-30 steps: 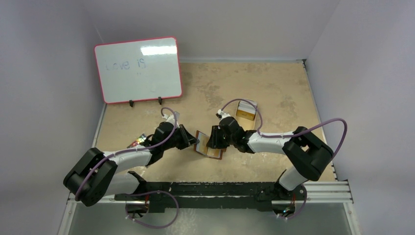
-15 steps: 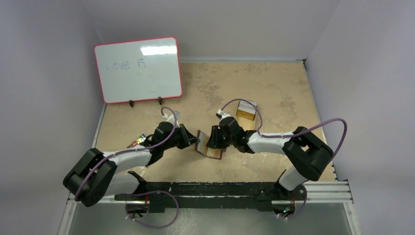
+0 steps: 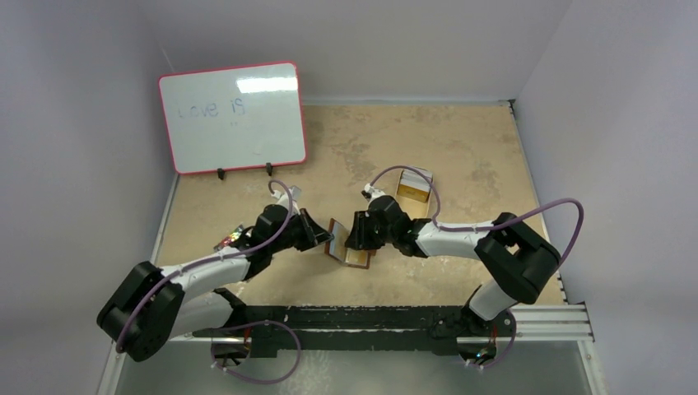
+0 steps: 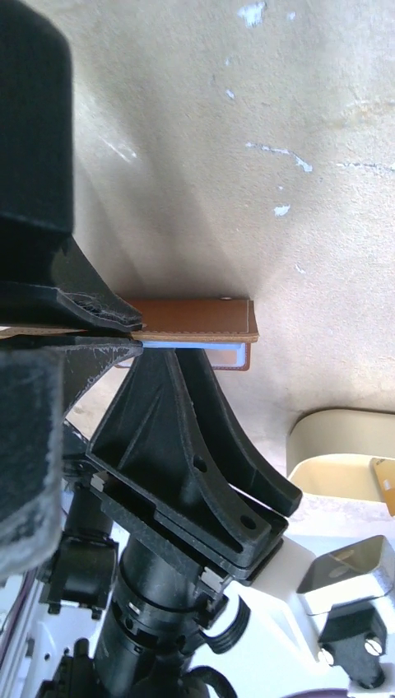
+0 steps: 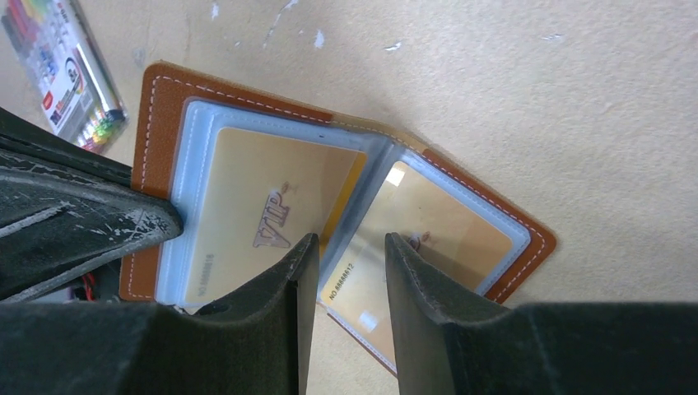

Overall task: Put the credit cards into the card holder
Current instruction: Turn over the card slot in the card holder.

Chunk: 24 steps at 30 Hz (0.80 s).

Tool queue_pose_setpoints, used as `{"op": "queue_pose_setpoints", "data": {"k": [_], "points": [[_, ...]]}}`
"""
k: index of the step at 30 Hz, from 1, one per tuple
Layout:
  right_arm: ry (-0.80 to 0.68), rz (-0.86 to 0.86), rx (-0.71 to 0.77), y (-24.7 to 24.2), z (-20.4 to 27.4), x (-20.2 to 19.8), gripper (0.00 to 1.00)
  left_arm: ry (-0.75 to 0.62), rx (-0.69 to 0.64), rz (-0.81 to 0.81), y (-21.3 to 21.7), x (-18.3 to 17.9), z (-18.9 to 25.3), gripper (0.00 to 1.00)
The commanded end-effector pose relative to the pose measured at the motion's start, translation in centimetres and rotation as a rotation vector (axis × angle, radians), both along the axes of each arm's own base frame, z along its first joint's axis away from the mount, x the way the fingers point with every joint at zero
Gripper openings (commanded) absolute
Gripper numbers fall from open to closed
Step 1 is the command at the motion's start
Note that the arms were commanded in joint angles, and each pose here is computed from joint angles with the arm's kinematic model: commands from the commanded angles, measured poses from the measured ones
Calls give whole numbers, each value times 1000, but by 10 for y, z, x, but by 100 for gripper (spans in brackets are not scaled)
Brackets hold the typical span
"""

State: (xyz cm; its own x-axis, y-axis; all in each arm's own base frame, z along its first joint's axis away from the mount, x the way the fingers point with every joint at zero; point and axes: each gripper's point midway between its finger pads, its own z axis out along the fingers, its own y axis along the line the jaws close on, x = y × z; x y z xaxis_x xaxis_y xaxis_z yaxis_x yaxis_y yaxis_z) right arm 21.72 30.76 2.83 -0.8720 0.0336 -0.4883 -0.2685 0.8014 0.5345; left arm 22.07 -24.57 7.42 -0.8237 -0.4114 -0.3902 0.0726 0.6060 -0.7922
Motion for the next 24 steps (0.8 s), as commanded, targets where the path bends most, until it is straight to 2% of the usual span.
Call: {"op": "queue_pose_setpoints", "data": {"k": [1, 5, 12, 15, 24], "points": [[-28, 60, 23, 12, 11, 3, 40, -147, 39, -26, 2, 11, 40, 0], [-88, 82, 95, 26, 41, 11, 46, -151, 231, -2, 28, 10, 29, 0], [-133, 60, 182, 32, 79, 15, 58, -166, 342, 60, 35, 10, 43, 0], [-137, 40, 182, 31, 81, 18, 59, -165, 412, 74, 34, 11, 45, 0], [-94, 26, 156, 30, 59, 17, 52, -153, 504, 65, 17, 13, 49, 0]]}}
